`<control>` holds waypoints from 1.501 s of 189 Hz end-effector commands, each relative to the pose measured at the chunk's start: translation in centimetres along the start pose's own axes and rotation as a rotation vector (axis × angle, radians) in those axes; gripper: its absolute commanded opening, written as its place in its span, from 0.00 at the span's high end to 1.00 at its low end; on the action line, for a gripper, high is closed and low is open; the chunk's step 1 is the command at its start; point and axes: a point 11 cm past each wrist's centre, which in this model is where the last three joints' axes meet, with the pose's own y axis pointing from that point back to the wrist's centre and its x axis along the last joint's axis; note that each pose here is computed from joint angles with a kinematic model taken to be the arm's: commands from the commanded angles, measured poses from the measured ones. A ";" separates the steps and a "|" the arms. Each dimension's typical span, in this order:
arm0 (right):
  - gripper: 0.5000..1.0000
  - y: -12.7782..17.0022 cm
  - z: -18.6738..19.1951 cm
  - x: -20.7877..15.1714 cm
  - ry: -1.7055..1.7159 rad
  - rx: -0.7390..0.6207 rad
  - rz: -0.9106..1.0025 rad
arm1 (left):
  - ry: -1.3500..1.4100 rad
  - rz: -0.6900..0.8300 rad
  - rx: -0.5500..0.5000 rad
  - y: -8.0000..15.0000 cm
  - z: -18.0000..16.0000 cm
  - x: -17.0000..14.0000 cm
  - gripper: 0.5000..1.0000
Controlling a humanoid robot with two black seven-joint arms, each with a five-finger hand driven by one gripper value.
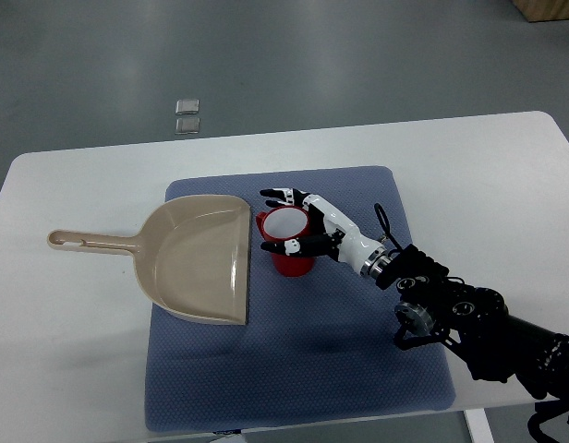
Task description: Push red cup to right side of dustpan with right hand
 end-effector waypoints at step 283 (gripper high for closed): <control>0.13 6.7 -7.0 14.7 -0.273 0.236 0.258 | -0.001 -0.003 -0.001 0.0 0.1 -0.1 0.00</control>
